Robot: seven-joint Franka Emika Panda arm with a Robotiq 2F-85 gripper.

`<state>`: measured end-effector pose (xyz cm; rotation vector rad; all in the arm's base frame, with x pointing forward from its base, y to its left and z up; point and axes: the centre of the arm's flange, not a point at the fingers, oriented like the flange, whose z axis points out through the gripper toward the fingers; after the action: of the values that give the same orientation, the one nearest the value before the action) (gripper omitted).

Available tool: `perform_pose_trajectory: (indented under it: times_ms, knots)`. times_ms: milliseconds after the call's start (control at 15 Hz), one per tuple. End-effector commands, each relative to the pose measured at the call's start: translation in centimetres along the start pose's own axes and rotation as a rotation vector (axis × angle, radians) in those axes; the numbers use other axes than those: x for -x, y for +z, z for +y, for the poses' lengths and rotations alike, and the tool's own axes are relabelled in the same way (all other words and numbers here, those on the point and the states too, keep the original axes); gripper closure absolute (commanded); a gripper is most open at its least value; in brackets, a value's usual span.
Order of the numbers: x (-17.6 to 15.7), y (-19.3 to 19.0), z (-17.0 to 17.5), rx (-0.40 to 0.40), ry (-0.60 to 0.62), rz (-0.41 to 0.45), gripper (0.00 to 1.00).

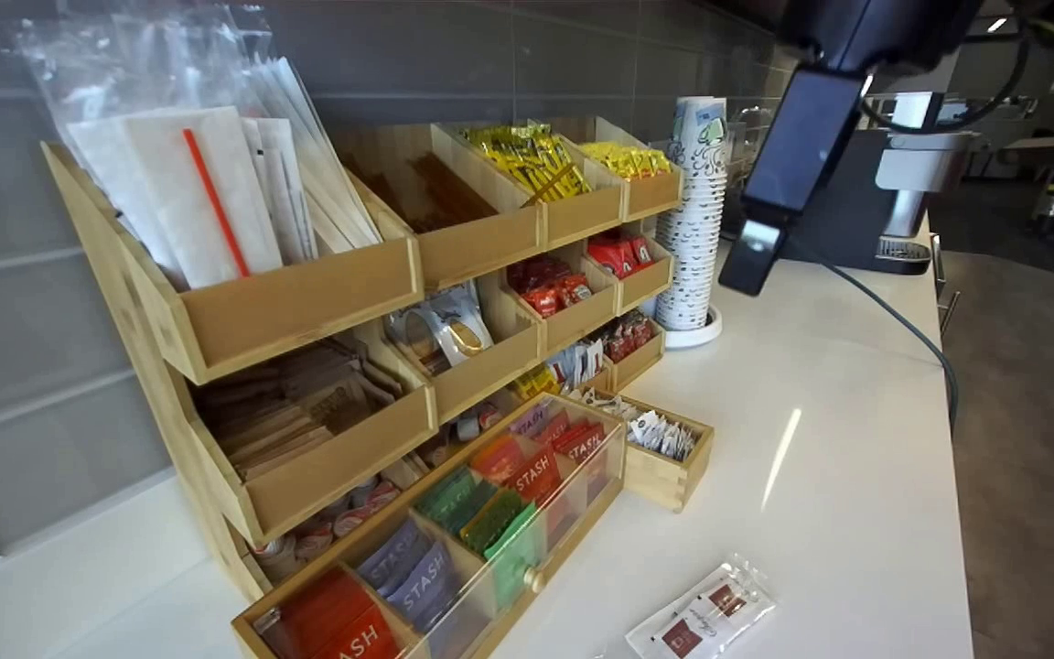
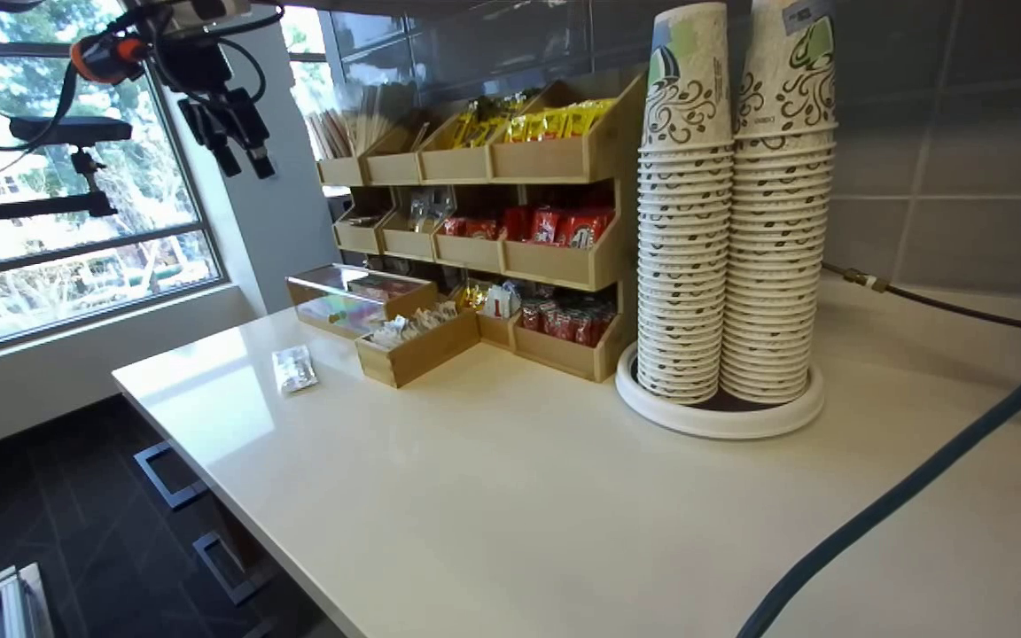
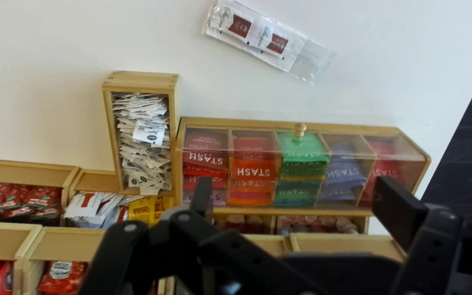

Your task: Put the white sachet in the top left compartment

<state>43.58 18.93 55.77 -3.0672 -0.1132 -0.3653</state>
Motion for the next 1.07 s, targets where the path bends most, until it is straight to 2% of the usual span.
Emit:
perform_pose_trajectory:
  times_ms: [0,267,600,867,933,1000]
  knots:
    - [0.4,4.1,-3.2,0.042,-0.19,-0.055,0.0]
    - [1.2,8.8,-6.1,0.088,-0.394,-0.126,0.0]
    - [1.4,15.5,-7.3,0.147,-0.581,-0.225,0.0]
    - [1.0,19.9,-7.8,0.138,-0.634,-0.25,0.0]
    - [2.2,18.4,-7.1,0.132,-0.596,-0.26,0.0]
    - [2.1,19.3,-7.2,0.129,-0.602,-0.265,0.0]
